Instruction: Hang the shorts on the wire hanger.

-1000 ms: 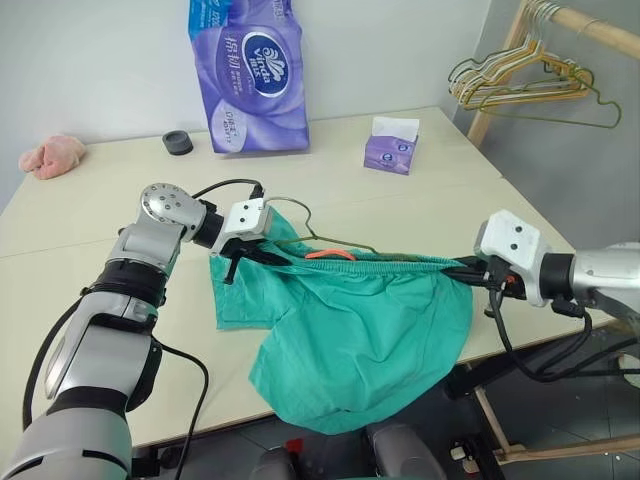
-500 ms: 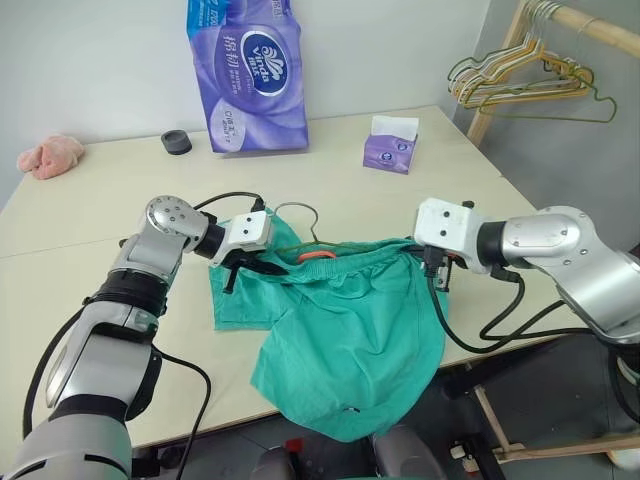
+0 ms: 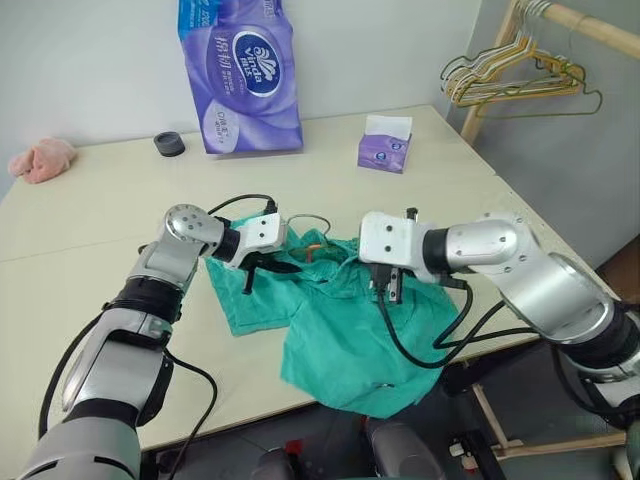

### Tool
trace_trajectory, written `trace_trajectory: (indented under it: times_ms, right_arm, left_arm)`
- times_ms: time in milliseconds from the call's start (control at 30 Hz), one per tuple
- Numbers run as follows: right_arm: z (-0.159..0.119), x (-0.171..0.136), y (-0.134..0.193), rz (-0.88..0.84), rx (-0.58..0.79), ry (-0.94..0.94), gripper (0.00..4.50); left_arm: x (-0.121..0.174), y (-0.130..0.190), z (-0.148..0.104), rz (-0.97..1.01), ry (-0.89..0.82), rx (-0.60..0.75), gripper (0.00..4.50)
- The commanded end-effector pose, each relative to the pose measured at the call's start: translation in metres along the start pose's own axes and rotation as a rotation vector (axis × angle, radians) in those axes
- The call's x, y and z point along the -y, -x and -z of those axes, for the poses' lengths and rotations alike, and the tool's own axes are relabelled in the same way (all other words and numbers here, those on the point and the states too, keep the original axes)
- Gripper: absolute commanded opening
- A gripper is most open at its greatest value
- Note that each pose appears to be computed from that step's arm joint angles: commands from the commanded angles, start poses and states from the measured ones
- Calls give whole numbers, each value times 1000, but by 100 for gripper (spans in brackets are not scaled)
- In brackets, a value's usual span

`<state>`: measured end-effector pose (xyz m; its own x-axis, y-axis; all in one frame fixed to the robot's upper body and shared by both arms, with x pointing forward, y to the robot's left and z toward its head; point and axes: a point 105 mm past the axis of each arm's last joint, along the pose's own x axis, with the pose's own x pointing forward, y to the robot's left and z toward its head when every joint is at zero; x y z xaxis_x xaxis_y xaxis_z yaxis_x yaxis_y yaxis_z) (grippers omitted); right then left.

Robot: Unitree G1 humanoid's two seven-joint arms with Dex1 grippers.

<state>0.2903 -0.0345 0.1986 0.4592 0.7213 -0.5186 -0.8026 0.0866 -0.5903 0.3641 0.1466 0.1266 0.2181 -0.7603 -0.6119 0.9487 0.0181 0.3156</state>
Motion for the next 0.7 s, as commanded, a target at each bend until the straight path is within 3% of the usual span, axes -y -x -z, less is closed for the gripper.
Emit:
trace_trajectory:
  times_ms: [33,300,500,700]
  right_arm:
    - [-8,9,5,43,11,64,58]
    - [-10,15,18,74,26,50,316]
    - [-3,15,42,90,5,-8,316]
    - [33,14,57,110,-114,-68,316]
  left_arm:
    - [-8,4,-15,-61,-43,43,0]
    - [-4,0,-16,-68,-55,70,0]
    - [-1,-1,-17,-58,-60,81,0]
    - [1,-1,-21,-43,-58,108,0]
